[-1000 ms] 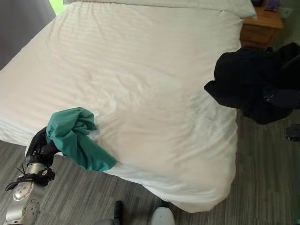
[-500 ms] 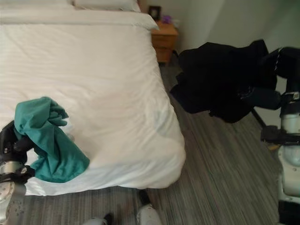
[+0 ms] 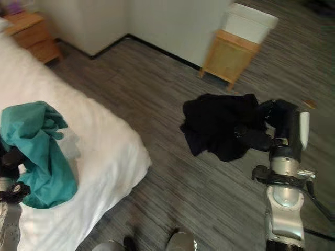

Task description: Pick up bed clothes into laundry basket.

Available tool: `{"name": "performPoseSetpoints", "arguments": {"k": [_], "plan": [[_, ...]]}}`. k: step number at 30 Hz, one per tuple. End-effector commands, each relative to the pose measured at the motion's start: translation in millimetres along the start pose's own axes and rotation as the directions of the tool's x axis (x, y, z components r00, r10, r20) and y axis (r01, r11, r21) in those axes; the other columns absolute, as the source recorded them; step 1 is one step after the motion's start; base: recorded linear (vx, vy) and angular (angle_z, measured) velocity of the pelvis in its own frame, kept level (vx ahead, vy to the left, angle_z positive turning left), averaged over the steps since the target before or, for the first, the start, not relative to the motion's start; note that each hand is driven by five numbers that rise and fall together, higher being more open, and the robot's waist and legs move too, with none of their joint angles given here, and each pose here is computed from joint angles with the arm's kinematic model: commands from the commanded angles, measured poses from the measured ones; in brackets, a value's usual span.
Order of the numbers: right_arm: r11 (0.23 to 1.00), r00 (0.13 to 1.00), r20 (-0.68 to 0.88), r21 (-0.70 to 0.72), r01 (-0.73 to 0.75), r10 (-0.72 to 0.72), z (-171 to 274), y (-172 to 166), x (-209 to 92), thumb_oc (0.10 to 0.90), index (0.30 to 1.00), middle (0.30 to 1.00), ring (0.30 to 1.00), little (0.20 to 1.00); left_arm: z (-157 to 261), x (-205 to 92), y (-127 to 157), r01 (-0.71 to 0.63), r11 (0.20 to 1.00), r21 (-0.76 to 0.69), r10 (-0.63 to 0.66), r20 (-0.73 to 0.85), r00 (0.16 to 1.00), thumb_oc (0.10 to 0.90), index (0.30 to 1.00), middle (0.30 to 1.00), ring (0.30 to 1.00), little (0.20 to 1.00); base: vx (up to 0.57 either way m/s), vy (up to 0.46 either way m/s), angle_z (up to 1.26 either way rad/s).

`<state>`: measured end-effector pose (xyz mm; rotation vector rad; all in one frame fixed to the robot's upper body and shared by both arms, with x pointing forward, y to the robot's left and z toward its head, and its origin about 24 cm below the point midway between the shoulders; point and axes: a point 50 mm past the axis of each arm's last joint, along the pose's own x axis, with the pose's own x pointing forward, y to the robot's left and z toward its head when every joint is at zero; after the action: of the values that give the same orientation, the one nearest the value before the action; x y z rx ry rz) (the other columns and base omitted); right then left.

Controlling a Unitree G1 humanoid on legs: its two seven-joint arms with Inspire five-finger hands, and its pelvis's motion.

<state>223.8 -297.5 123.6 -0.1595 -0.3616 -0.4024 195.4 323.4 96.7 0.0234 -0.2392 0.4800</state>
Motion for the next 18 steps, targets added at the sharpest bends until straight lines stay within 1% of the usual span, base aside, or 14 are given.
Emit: {"name": "performPoseSetpoints", "arguments": {"k": [1, 3, 5, 6, 7, 9, 10, 11, 12, 13, 15, 18], "plan": [[0.972, 0.949, 0.316, 0.22, -0.081, 0.008, 58, 11, 5, 0.4, 0.3, 0.3, 0.3, 0.3, 61, 7, -21, 0.104, 0.994, -0.014, -0.093, 0.338, 0.937, 0.4, 0.3, 0.3, 0.3, 0.3, 0.12, -0.109, -1.66], [0.953, 0.963, 0.257, 0.263, -0.151, 0.082, 44, 30, 5, 0.4, 0.3, 0.3, 0.3, 0.3, 51, 8, -42, 0.163, 0.983, -0.086, -0.129, 0.307, 0.943, 0.4, 0.3, 0.3, 0.3, 0.3, 0.05, -0.04, -2.43], [0.941, 0.962, 0.259, 0.295, -0.166, 0.088, 44, 35, 6, 0.4, 0.3, 0.3, 0.3, 0.3, 46, 10, -54, 0.185, 0.969, -0.164, -0.129, 0.301, 0.945, 0.4, 0.3, 0.3, 0.3, 0.3, 0.07, -0.056, -2.49], [0.937, 0.964, 0.254, 0.312, -0.159, 0.079, 42, 37, 7, 0.4, 0.3, 0.3, 0.3, 0.3, 45, 13, -64, 0.202, 0.955, -0.215, -0.131, 0.303, 0.944, 0.4, 0.3, 0.3, 0.3, 0.3, 0.1, -0.008, -2.11], [0.938, 0.966, 0.248, 0.313, -0.149, 0.071, 40, 36, 7, 0.4, 0.3, 0.3, 0.3, 0.3, 45, 15, -69, 0.208, 0.953, -0.218, -0.136, 0.306, 0.942, 0.4, 0.3, 0.3, 0.3, 0.3, 0.11, 0.042, -1.89], [0.937, 0.958, 0.273, 0.305, -0.17, 0.085, 42, 41, 8, 0.4, 0.3, 0.3, 0.3, 0.3, 41, 12, -79, 0.239, 0.95, -0.203, -0.173, 0.298, 0.939, 0.4, 0.3, 0.3, 0.3, 0.3, 0.14, 0.099, -0.87], [0.947, 0.971, 0.227, 0.291, -0.137, 0.071, 37, 34, 6, 0.4, 0.3, 0.3, 0.3, 0.3, 40, 13, -80, 0.261, 0.946, -0.192, -0.2, 0.288, 0.936, 0.4, 0.3, 0.3, 0.3, 0.3, 0.11, 0.119, -0.74], [0.941, 0.976, 0.211, 0.314, -0.124, 0.058, 33, 32, 1, 0.4, 0.3, 0.3, 0.3, 0.3, 38, 16, -80, 0.255, 0.949, -0.183, -0.198, 0.279, 0.94, 0.4, 0.3, 0.3, 0.3, 0.3, 0.03, 0.144, -0.53], [0.935, 0.979, 0.203, 0.344, -0.083, 0.012, 31, 31, -1, 0.4, 0.3, 0.3, 0.3, 0.3, 42, 23, -80, 0.241, 0.957, -0.159, -0.186, 0.296, 0.937, 0.4, 0.3, 0.3, 0.3, 0.3, 0.01, 0.109, 0.05], [0.935, 0.979, 0.203, 0.345, -0.082, 0.011, 31, 31, -1, 0.4, 0.3, 0.3, 0.3, 0.3, 42, 23, -80, 0.241, 0.958, -0.159, -0.186, 0.296, 0.937, 0.4, 0.3, 0.3, 0.3, 0.3, 0.05, 0.11, 0.14], [0.934, 0.987, 0.163, 0.351, -0.061, 0.004, 23, 31, -6, 0.4, 0.3, 0.3, 0.3, 0.3, 43, 23, -71, 0.211, 0.971, -0.114, -0.168, 0.302, 0.938, 0.4, 0.3, 0.3, 0.3, 0.3, 0.1, 0.088, 0.13], [0.941, 0.992, 0.118, 0.328, -0.083, 0.047, 13, 35, -8, 0.4, 0.3, 0.3, 0.3, 0.3, 36, 20, -63, 0.172, 0.979, -0.112, -0.136, 0.275, 0.952, 0.4, 0.3, 0.3, 0.3, 0.3, 0.06, 0.073, -0.01]]}}
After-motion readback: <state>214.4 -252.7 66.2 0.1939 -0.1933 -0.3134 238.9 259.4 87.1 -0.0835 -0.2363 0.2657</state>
